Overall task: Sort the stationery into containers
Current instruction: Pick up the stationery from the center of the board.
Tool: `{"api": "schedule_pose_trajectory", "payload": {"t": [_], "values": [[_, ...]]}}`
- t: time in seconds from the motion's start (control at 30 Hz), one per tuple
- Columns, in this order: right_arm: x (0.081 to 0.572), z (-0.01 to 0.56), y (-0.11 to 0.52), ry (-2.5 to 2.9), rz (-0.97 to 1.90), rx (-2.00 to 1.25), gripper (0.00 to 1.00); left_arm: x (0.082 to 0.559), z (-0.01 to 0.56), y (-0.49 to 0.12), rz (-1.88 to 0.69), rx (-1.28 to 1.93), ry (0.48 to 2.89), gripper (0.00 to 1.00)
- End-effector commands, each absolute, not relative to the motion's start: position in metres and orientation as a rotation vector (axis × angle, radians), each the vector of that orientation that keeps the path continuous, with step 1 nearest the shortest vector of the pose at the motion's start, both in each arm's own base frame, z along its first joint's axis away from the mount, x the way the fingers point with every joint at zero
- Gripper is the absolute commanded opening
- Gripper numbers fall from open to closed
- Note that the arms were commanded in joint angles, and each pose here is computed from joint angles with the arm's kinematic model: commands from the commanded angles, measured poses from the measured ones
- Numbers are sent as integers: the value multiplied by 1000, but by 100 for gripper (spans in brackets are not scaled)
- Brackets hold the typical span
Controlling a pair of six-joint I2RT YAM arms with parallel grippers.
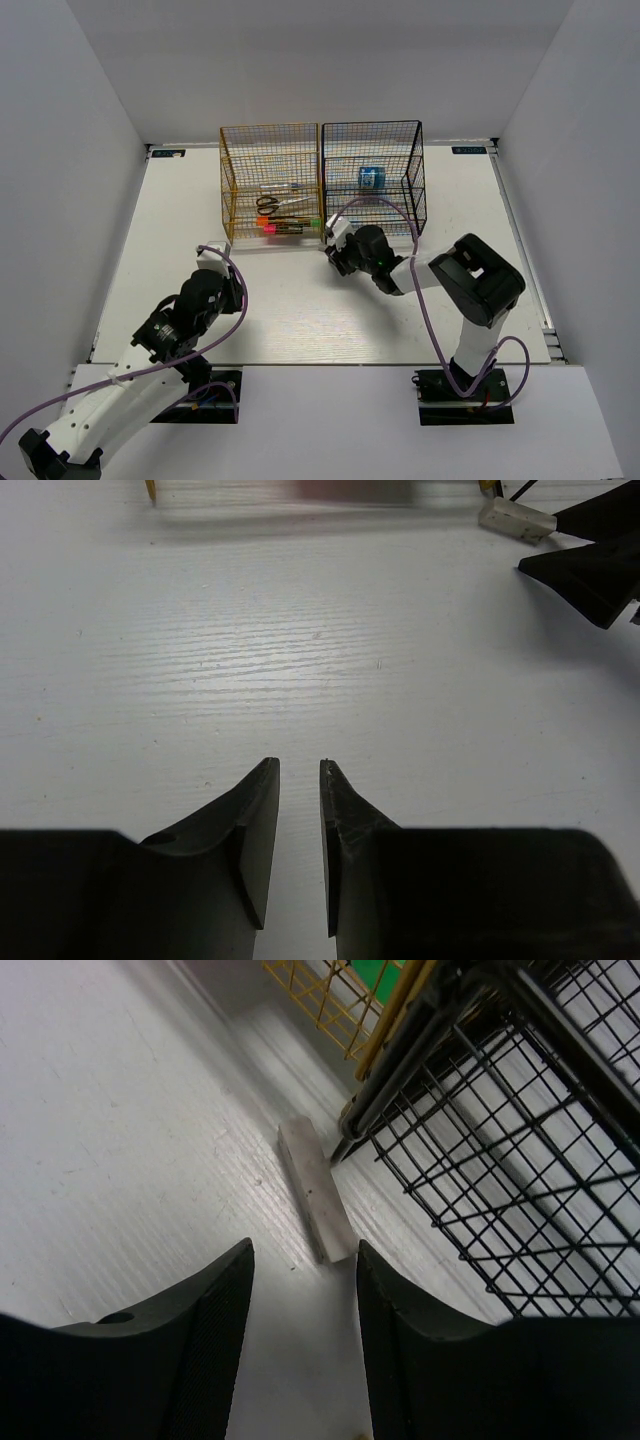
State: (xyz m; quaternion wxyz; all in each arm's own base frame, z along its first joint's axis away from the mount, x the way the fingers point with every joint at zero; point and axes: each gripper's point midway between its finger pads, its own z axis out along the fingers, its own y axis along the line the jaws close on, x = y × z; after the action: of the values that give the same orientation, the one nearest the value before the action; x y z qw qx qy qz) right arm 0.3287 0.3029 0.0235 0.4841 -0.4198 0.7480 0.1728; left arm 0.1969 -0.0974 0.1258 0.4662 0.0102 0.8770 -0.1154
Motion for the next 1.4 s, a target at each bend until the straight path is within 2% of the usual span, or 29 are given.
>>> {"api": "schedule_pose_trajectory", "payload": {"t": [0.0,0.3,0.57,0.7,0.9,1.37], "values": [[338,32,313,1788,441,-1025,49,198,130,-95,-265,32,2148,34],[334,29,324,1801,536,-1083,48,198,131,-94,-254,32,2153,34],[318,29,328,1805,655,-1141,33,197,135,-91,-238,28,2152,34],[309,32,329,1796,696,-1162,33,198,138,-89,-231,23,2142,34],[324,28,321,1859,598,-1088,45,197,137,-88,-227,24,2143,35],[344,29,333,1898,586,-1023,46,197,136,-86,-217,28,2142,35]]}}
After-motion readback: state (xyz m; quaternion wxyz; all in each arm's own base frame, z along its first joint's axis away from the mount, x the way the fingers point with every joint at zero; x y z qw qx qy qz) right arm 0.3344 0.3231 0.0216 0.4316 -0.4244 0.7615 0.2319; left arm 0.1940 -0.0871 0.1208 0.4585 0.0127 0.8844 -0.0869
